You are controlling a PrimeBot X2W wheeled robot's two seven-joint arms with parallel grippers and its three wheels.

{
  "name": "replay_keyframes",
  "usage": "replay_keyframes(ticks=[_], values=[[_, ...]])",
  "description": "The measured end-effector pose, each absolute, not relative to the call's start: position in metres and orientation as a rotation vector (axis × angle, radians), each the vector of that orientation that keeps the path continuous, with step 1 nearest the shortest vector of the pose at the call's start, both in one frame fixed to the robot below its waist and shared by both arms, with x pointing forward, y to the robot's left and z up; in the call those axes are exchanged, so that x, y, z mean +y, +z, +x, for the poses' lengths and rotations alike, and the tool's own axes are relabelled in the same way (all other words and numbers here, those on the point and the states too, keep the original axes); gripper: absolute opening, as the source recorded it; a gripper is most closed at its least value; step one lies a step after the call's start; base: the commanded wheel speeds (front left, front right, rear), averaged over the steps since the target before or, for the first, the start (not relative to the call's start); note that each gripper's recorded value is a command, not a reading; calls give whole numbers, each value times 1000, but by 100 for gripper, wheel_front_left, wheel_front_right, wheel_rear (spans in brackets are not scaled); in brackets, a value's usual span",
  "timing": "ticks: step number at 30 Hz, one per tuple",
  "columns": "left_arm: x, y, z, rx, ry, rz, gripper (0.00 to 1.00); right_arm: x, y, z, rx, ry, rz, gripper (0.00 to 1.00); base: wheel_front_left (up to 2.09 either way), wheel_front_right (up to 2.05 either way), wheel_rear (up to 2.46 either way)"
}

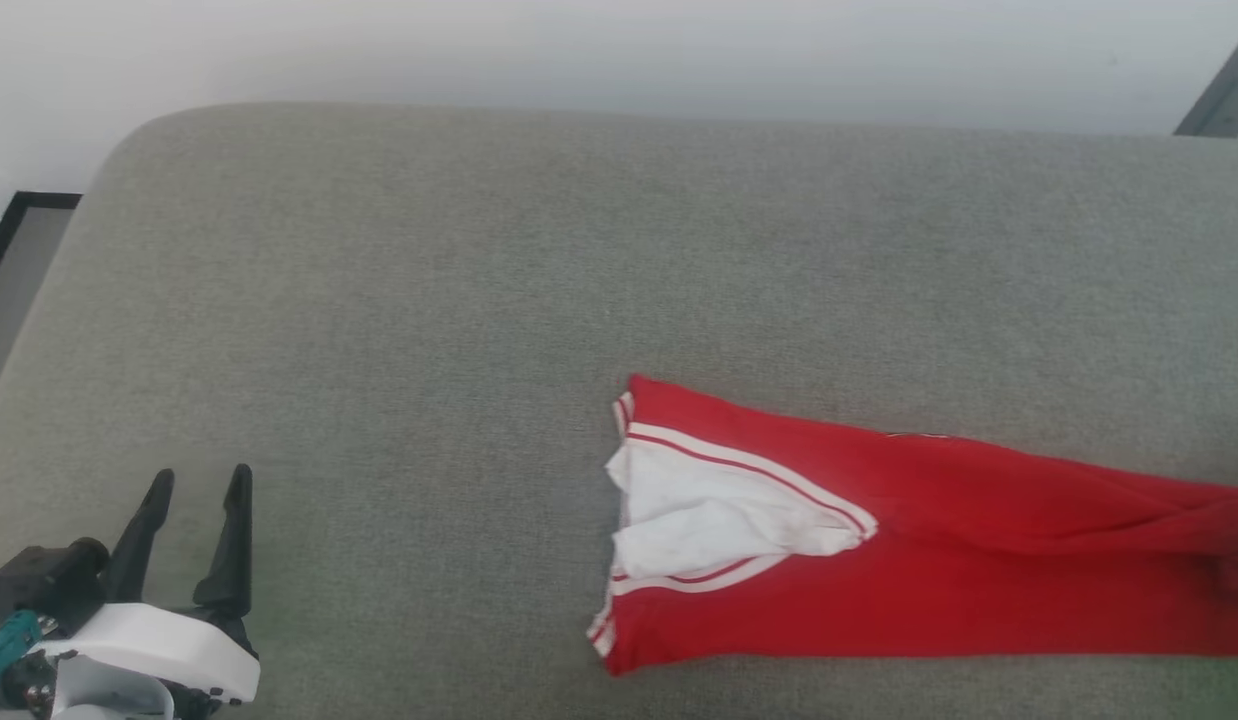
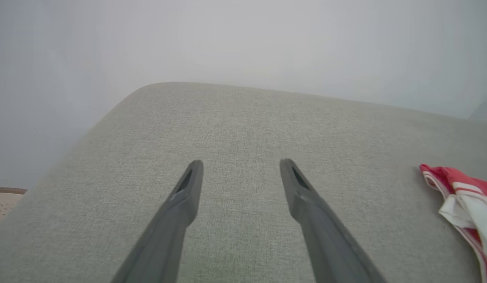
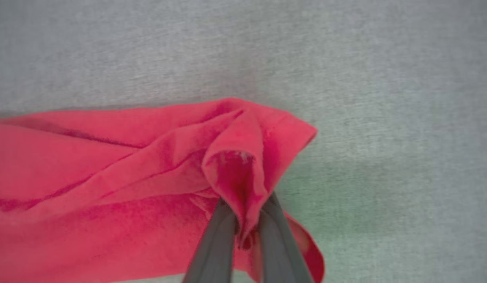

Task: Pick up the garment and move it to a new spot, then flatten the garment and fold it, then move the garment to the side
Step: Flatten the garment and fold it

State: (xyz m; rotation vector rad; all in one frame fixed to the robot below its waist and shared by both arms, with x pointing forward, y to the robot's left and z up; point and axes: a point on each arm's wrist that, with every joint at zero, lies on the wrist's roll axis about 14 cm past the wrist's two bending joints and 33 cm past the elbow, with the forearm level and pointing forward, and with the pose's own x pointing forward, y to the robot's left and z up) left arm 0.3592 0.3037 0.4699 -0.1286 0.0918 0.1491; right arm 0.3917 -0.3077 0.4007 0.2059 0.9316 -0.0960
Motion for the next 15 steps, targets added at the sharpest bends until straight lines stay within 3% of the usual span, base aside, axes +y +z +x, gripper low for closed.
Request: replay_keyframes(ticks=[8,15], values=[[296,465,371,98,112,-121,100,-340,405,391,918,-178,187,0,0,0,0],[292,465,374,91,102,-132,100,-313,418,400,887,-77,152,0,0,0,0]])
